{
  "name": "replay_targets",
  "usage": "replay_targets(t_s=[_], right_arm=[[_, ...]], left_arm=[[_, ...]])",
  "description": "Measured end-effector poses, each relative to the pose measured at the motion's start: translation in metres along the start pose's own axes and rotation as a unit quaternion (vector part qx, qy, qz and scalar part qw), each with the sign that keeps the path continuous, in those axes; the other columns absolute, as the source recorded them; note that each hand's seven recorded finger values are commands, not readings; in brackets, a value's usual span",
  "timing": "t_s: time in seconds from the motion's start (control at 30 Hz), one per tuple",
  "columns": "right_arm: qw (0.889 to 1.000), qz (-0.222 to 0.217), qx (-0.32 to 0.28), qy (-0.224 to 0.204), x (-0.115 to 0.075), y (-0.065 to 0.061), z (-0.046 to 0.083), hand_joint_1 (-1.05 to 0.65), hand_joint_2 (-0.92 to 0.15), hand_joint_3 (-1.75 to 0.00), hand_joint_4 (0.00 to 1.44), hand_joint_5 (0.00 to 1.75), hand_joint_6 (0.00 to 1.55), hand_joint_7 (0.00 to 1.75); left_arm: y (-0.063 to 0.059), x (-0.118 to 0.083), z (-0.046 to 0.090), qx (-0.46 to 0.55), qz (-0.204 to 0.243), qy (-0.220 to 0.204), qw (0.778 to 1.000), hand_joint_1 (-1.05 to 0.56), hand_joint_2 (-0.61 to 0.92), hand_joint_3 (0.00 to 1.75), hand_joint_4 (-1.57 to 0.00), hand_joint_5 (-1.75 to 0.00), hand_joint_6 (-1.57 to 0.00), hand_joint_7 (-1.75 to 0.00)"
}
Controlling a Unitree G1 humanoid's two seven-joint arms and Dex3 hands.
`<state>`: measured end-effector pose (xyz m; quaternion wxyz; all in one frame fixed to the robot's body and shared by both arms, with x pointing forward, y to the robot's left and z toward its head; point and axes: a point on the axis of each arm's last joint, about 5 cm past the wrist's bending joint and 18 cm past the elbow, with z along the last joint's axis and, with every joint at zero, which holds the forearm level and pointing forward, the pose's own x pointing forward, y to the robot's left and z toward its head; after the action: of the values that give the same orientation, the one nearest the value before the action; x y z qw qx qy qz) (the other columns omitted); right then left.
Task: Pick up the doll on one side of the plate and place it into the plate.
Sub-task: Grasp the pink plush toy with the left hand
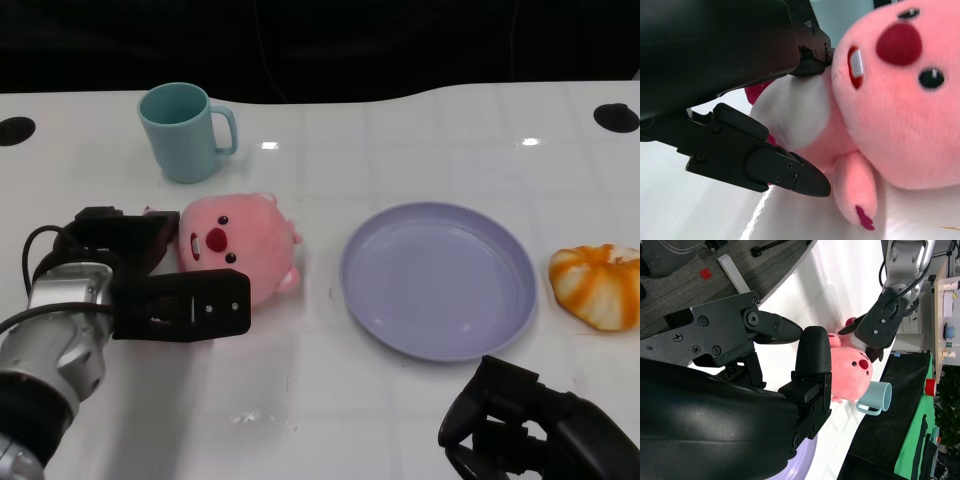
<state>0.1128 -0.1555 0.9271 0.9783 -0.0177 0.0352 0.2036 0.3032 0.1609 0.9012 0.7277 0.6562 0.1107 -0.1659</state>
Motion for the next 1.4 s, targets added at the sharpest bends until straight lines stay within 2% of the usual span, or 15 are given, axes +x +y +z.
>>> replay_targets(t_s=[0.17,0.27,0.3,0.37,0.4,0.47,0.57,0.67,0.77,0.8,0.83,0.9,1.1,1.23,1.4], right_arm=[[1.0,0.0,0.001,0.001,-0.001,0.0,0.0,-0.24,-0.88,-0.59,0.64,1.75,0.45,1.67],[1.0,0.001,0.002,0.002,-0.001,0.0,-0.001,-0.25,-0.88,-0.59,0.64,1.75,0.45,1.67],[1.0,0.001,0.002,0.003,-0.001,0.0,-0.001,-0.25,-0.88,-0.59,0.64,1.75,0.45,1.67],[1.0,0.001,0.003,0.004,-0.002,0.0,-0.001,-0.25,-0.88,-0.59,0.64,1.75,0.45,1.67],[1.0,0.001,0.003,0.004,-0.002,0.0,-0.001,-0.25,-0.88,-0.59,0.64,1.75,0.45,1.67],[1.0,0.001,0.003,0.005,-0.002,0.0,-0.001,-0.25,-0.88,-0.59,0.64,1.75,0.45,1.67],[1.0,0.002,0.003,0.005,-0.002,-0.001,-0.001,-0.25,-0.89,-0.59,0.64,1.75,0.45,1.66],[1.0,0.002,0.003,0.005,-0.002,-0.001,-0.001,-0.25,-0.88,-0.59,0.64,1.75,0.45,1.66],[1.0,0.002,0.004,0.005,-0.003,-0.001,-0.001,-0.24,-0.88,-0.59,0.64,1.75,0.45,1.66],[1.0,0.002,0.005,0.005,-0.003,-0.001,-0.001,-0.24,-0.88,-0.59,0.64,1.75,0.45,1.66],[1.0,0.002,0.005,0.005,-0.003,-0.001,-0.001,-0.25,-0.89,-0.59,0.64,1.75,0.45,1.66],[1.0,0.003,0.006,0.005,-0.002,-0.002,-0.002,-0.25,-0.89,-0.59,0.65,1.75,0.45,1.66],[1.0,0.002,0.004,0.004,0.0,-0.002,-0.002,-0.26,-0.89,-0.59,0.65,1.75,0.45,1.66],[1.0,0.002,0.006,0.007,0.003,-0.003,-0.004,-0.25,-0.89,-0.59,0.64,1.75,0.45,1.66],[1.0,0.001,0.008,0.005,0.004,-0.003,-0.005,-0.24,-0.88,-0.59,0.64,1.75,0.45,1.65]], left_arm=[[-0.002,0.008,0.0,-0.01,-0.006,-0.002,1.0,-0.49,0.88,0.0,-0.16,-0.2,-0.32,-0.04],[-0.006,0.011,-0.001,-0.033,-0.002,-0.008,0.999,-0.24,0.91,0.03,-0.65,-0.18,-0.78,-0.07],[-0.007,0.012,-0.002,-0.045,0.004,-0.012,0.999,-0.22,0.91,0.03,-0.86,-0.63,-1.02,-0.08],[-0.008,0.012,-0.004,-0.067,0.017,-0.019,0.997,-0.21,0.91,0.02,-0.84,-1.23,-1.23,-0.07],[-0.009,0.012,-0.005,-0.071,0.022,-0.021,0.997,-0.21,0.91,0.01,-0.83,-1.45,-1.33,-0.09],[-0.011,0.013,-0.005,-0.071,0.029,-0.025,0.997,-0.22,0.92,0.02,-0.81,-1.56,-1.42,-0.12],[-0.015,0.013,-0.004,-0.058,0.041,-0.027,0.997,-0.23,0.92,0.23,-0.75,-1.73,-0.8,-1.33],[-0.017,0.013,-0.002,-0.052,0.05,-0.028,0.997,-0.25,0.92,0.36,-0.75,-1.74,-0.58,-1.67],[-0.018,0.013,-0.002,-0.049,0.055,-0.032,0.997,-0.28,0.92,0.35,-0.73,-1.75,-0.51,-1.73],[-0.019,0.013,-0.002,-0.049,0.057,-0.034,0.997,-0.29,0.92,0.34,-0.68,-1.72,-0.56,-1.55],[-0.019,0.013,-0.002,-0.049,0.059,-0.036,0.996,-0.29,0.92,0.33,-0.66,-1.74,-0.59,-1.5],[-0.02,0.012,-0.002,-0.053,0.063,-0.04,0.996,-0.26,0.92,0.32,-0.71,-1.74,-0.55,-1.69],[-0.023,0.009,-0.006,-0.097,0.1,-0.055,0.989,-0.15,0.89,0.32,-0.81,-1.75,-0.63,-1.75],[-0.022,0.007,-0.008,-0.125,0.122,-0.063,0.983,-0.11,0.64,0.79,-0.83,-1.75,-0.68,-1.75],[-0.008,0.006,-0.004,-0.169,0.16,-0.082,0.969,-0.09,0.62,0.92,-0.84,-1.75,-0.68,-1.75]])
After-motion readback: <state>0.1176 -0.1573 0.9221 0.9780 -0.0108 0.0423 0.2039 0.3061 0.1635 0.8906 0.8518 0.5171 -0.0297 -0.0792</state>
